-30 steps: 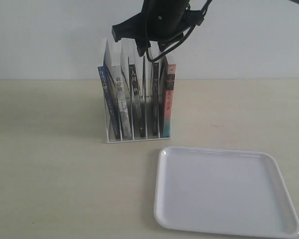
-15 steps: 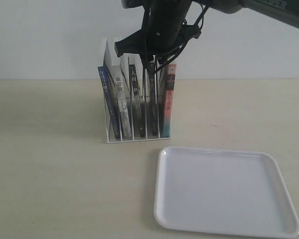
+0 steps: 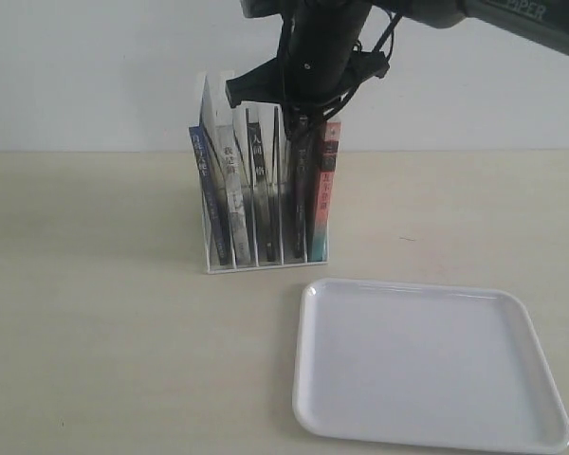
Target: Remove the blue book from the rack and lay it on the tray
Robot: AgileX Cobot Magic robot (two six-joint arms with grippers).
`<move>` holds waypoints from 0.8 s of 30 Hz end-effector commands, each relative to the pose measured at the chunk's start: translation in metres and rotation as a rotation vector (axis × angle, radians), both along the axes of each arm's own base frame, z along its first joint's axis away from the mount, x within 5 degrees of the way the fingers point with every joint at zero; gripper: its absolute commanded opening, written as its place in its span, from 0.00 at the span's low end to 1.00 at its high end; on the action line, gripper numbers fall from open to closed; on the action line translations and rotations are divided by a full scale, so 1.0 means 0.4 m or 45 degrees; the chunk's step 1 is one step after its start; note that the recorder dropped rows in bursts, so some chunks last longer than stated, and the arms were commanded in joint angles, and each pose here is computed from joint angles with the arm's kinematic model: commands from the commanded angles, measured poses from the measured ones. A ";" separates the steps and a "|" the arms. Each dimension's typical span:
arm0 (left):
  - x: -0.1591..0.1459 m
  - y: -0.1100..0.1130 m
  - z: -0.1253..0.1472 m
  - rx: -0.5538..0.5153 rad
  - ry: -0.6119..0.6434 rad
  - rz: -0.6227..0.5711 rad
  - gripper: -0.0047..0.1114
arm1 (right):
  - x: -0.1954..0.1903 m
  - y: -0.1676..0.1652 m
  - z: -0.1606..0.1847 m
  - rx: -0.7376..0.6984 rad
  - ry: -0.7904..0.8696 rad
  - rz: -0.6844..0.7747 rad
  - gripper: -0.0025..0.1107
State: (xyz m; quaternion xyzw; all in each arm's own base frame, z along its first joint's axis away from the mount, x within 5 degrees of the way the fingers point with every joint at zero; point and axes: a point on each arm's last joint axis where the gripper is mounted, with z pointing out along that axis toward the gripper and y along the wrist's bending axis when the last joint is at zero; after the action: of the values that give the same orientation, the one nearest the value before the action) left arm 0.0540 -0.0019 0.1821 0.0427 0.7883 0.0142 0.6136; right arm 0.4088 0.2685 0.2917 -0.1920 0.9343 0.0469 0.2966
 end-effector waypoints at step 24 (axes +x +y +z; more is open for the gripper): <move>0.000 0.000 0.007 0.001 -0.028 0.002 0.08 | -0.053 -0.053 0.270 0.117 -0.195 -0.056 0.02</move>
State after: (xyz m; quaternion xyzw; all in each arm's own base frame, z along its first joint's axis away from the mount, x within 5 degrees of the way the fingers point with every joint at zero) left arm 0.0540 -0.0019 0.1821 0.0427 0.7883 0.0142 0.6136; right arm 0.3917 0.2546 0.3850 -0.1682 0.9145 0.0702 0.3611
